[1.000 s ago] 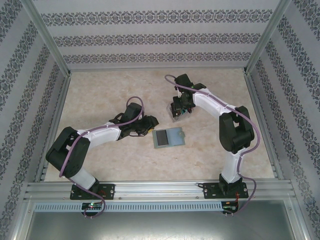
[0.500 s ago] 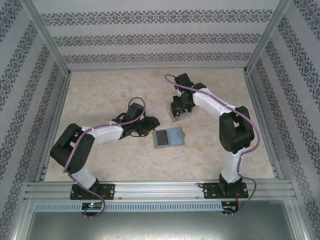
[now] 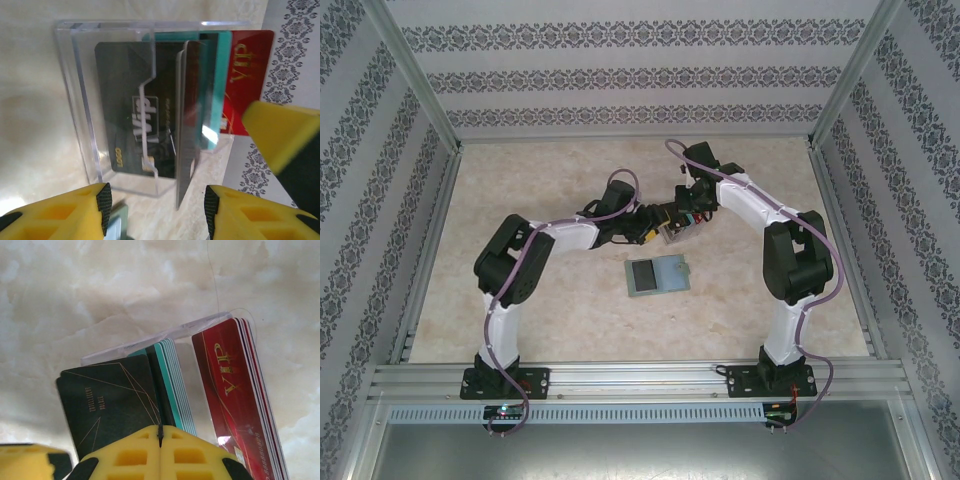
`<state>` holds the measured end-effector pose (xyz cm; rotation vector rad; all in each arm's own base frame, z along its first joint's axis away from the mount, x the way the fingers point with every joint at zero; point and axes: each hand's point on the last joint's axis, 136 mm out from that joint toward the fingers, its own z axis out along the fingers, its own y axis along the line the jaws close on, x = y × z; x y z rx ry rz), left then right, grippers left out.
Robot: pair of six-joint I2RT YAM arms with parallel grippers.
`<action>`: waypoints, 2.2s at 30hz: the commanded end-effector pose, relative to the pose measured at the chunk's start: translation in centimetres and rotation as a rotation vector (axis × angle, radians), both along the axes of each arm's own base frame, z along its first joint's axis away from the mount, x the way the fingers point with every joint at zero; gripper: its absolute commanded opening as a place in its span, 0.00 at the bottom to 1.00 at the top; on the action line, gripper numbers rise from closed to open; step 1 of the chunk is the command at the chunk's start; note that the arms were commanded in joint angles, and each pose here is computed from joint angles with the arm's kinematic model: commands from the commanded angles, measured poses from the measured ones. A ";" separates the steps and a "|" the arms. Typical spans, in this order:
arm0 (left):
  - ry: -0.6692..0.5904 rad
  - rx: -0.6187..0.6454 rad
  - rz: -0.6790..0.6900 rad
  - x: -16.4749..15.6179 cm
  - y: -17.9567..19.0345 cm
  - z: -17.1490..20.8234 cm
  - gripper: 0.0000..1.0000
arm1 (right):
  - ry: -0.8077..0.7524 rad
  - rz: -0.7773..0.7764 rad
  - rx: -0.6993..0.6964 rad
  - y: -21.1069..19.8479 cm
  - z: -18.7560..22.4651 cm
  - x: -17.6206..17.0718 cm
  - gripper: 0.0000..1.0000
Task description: Put the credit cards into the card holder
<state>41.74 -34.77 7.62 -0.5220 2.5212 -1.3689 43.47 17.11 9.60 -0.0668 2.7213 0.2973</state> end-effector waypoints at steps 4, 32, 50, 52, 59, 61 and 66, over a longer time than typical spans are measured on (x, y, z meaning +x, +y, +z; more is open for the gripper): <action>-0.022 -0.096 0.010 2.5 -1.5 0.8 0.48 | 0.016 -0.008 0.035 0.1 -0.1 -0.4 0.00; -0.142 -0.195 0.007 1.5 -0.8 5.6 0.00 | -0.036 -0.083 0.199 -1.5 4.3 -3.3 0.22; -0.437 -0.271 -0.259 -8.4 2.7 18.6 0.00 | -0.091 0.042 0.883 3.3 15.6 -8.5 0.57; -0.455 -0.281 -0.273 -8.9 2.8 19.4 0.00 | -0.087 0.057 0.910 3.6 16.0 -8.9 0.57; -0.471 -0.275 -0.283 -9.3 3.0 20.3 0.00 | -0.096 0.079 0.930 4.3 16.7 -9.5 0.57; -0.460 -0.265 -0.269 -9.1 3.1 20.0 0.01 | -0.125 0.031 0.915 3.5 16.7 -9.1 0.57; -0.455 -0.277 -0.240 -8.9 3.3 19.9 0.01 | -0.160 0.032 0.951 3.4 17.9 -9.5 0.56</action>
